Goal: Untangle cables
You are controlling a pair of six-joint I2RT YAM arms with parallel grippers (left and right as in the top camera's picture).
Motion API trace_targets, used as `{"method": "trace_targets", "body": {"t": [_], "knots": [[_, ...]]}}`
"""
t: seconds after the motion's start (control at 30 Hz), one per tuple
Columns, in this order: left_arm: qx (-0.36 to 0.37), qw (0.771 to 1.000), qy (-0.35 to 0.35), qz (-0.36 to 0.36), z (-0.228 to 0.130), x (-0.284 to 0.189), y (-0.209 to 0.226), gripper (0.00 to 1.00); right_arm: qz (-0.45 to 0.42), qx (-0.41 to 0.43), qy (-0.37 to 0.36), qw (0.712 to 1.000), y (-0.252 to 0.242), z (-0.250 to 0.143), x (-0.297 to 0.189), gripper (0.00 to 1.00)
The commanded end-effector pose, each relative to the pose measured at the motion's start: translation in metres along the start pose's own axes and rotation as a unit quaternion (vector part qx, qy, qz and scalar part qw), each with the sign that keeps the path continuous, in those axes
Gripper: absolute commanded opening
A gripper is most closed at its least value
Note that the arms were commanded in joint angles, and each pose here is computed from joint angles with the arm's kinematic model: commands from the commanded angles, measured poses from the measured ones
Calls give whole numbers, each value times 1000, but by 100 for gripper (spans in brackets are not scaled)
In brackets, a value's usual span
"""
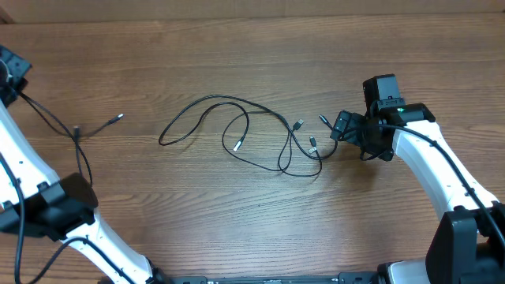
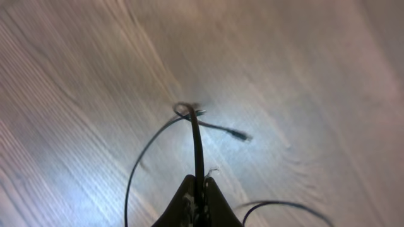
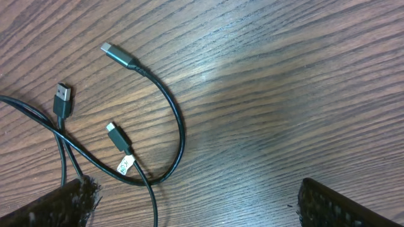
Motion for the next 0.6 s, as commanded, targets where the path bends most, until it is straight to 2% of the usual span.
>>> {"method": "trace_targets", "body": {"t": [0.0,0.17,0.43,0.5,0.57], "knots": [[17,999,28,6,-3,22,-5,4,-4,3,1,1000,-1,1,3,100],[20,999,44,24,-3,44,-4,4,-5,3,1,1000,-2,0,3,100],[24,996,13,84,8,48,13,5,-4,3,1,1000,-1,1,3,100],[25,995,8,92,10,48,15,10,-4,3,1,1000,-1,1,3,100],[25,995,4,96,11,47,17,22,-4,3,1,1000,-2,1,3,100]]}}
Point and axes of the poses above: each gripper's point midway between its finger pads, its own x axis out along the fingers, its own y axis along the line the jaws close on, z = x × y, the point moved 2 cm from there along -x, back along the fingers, and after that the axes turned 3 degrees about -x, right-handed, at the moved point
